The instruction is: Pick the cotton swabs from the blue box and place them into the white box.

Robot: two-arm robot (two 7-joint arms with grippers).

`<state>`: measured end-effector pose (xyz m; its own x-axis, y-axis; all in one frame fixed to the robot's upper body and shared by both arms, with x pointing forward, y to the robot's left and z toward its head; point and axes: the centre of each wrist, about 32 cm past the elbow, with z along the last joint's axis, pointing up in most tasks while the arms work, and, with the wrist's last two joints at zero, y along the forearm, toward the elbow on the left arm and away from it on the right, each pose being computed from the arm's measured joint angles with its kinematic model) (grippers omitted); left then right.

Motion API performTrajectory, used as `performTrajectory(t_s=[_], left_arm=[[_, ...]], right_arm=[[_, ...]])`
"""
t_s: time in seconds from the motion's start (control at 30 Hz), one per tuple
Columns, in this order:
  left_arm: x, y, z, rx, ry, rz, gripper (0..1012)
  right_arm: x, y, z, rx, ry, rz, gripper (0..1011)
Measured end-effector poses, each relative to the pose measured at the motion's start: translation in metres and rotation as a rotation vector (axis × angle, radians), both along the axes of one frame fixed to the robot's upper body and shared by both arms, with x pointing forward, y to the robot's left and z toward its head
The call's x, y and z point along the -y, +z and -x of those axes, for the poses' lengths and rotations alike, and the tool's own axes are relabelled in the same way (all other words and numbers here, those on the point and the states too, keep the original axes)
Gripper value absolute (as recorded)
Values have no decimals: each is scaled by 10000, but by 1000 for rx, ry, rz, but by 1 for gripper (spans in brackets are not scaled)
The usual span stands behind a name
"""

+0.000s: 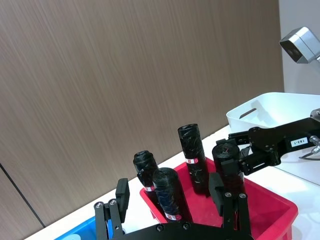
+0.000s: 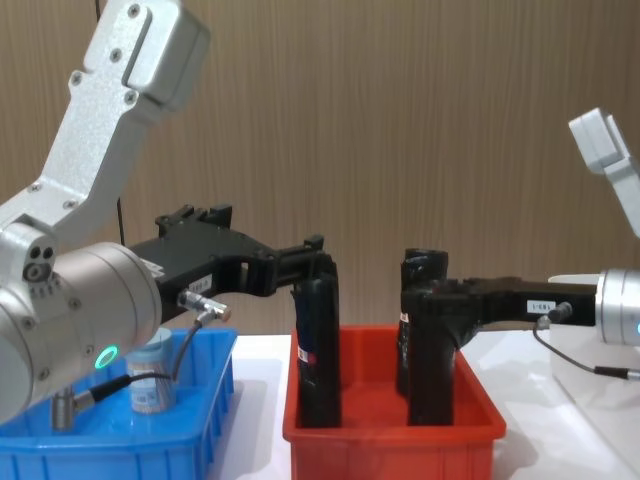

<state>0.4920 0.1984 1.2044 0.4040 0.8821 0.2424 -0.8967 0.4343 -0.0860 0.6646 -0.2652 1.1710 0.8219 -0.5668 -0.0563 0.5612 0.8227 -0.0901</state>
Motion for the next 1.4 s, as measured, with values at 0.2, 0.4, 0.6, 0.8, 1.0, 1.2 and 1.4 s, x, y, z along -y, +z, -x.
performTrajectory(t_s=[0.2,0.4,0.6,0.8,1.0,1.2,1.4], left_arm=[[0,0,0,0,0,0,1004],[0,0,0,0,0,0,1004],[0,0,0,0,0,0,1004],[0,0,0,0,0,0,1004],[0,0,0,0,0,0,1004],[0,0,0,0,0,0,1004],[0,0,0,0,0,0,1004]], right_arm=[[-1,-21,-12,-5,13,3,845],[1,-27,-24,-1,26,3,657],[-1,-21,-30,7,33,-4,566],[-8,28,-29,35,40,-16,547],[-19,127,5,71,46,-37,547],[-29,311,72,125,42,-65,547],[-22,500,166,173,13,-84,547]])
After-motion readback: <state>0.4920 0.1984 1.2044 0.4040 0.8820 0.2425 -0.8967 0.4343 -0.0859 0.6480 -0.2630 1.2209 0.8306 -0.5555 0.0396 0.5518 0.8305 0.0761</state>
